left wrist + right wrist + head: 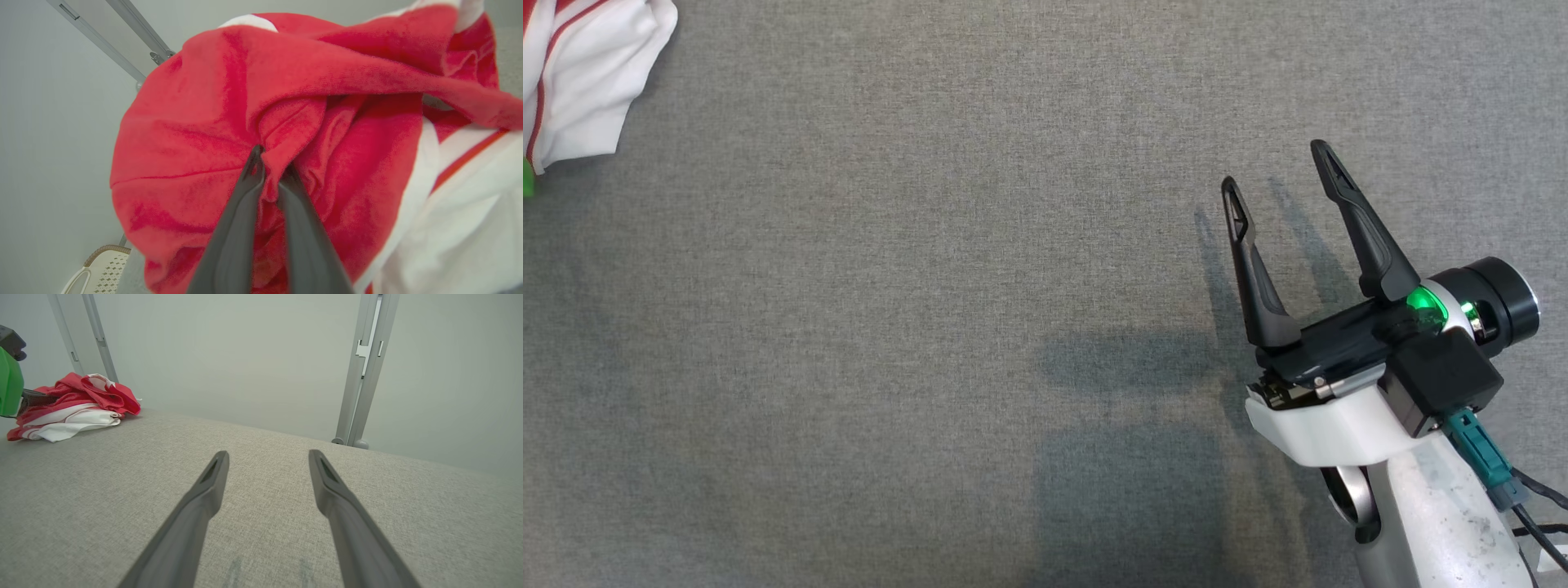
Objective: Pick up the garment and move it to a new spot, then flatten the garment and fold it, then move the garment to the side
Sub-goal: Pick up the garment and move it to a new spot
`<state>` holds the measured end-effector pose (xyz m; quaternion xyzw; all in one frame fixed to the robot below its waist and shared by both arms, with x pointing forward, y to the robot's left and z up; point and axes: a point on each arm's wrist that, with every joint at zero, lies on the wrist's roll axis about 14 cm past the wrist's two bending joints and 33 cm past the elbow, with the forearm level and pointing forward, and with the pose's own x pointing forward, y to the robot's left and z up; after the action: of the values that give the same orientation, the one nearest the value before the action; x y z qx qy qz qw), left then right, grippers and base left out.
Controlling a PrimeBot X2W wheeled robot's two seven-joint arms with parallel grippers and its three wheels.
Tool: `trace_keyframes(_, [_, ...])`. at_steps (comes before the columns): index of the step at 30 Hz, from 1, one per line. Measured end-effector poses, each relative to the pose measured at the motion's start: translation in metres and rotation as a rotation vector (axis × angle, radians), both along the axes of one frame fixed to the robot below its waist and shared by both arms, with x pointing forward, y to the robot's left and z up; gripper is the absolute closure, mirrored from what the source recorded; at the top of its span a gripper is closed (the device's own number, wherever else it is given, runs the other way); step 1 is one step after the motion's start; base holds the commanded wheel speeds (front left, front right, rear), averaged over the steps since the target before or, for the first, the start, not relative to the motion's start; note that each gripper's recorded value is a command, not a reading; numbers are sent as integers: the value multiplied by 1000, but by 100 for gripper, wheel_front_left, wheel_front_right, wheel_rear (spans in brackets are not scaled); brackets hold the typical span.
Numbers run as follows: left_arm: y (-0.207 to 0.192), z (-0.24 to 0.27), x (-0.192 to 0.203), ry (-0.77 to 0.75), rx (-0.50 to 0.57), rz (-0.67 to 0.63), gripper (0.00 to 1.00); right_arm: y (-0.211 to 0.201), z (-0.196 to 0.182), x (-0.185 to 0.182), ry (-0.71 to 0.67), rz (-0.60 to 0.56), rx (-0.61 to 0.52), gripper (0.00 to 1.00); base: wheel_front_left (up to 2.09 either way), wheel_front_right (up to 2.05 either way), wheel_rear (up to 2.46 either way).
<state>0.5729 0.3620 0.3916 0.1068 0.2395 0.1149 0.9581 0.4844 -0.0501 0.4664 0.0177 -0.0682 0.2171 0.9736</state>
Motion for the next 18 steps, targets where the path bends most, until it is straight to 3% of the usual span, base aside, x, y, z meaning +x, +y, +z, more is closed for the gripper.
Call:
trace_keyframes(12, [-11,95,17,-204,81,-115,100,-5,40,-9,-68,-14,33,0,0,0,0])
trace_keyframes(18, [-55,171,25,-379,107,-252,100,-19,65,-22,-102,-52,45,0,0,0,0])
